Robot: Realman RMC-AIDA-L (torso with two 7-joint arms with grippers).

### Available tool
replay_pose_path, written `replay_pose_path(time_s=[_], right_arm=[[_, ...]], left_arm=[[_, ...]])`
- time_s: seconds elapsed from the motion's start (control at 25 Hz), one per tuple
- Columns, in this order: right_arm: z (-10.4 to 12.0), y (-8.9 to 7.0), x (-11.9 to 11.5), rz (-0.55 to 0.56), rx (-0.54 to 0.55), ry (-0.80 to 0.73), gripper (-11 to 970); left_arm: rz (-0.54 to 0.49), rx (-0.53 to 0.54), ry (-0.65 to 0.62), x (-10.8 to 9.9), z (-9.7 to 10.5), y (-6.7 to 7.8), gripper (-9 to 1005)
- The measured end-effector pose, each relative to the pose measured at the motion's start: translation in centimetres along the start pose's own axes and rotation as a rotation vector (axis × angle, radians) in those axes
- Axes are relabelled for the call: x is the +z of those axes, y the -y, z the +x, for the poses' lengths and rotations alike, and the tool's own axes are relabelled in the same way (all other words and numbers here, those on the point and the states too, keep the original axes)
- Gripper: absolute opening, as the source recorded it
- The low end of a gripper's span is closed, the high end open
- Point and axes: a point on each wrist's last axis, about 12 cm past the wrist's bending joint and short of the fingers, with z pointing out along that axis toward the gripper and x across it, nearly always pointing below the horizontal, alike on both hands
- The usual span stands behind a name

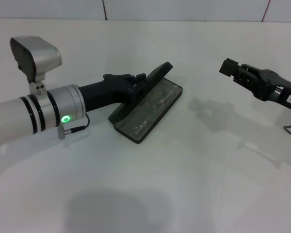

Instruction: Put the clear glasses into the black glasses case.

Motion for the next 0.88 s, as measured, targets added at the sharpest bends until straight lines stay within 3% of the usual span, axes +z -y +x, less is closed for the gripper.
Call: replay_pose_path(time_s=[0.24,0.48,0.64,0.88], right_arm=[[0.0,0.3,0.0,0.023,-0.001,-0.001,172],[-0.4,0.5,0.3,0.026,-0.008,0.003,173],[-0.6,0.5,0.2,0.025,-0.013,0.001,173],[-1.0,0.6,0.2,0.022,-0.023,0.01,173]], left_arm=[[0.01,-0.011,-0.034,0.3,1.6,0.8,215],[0.032,-0.022,-0.028,0.3,1.7,1.1,218],[0.16,0.013,0.09,-0.7,-0.3,1.9,219],[0.335,0.134,0.337,-5.2,-3.5,2.8,219]])
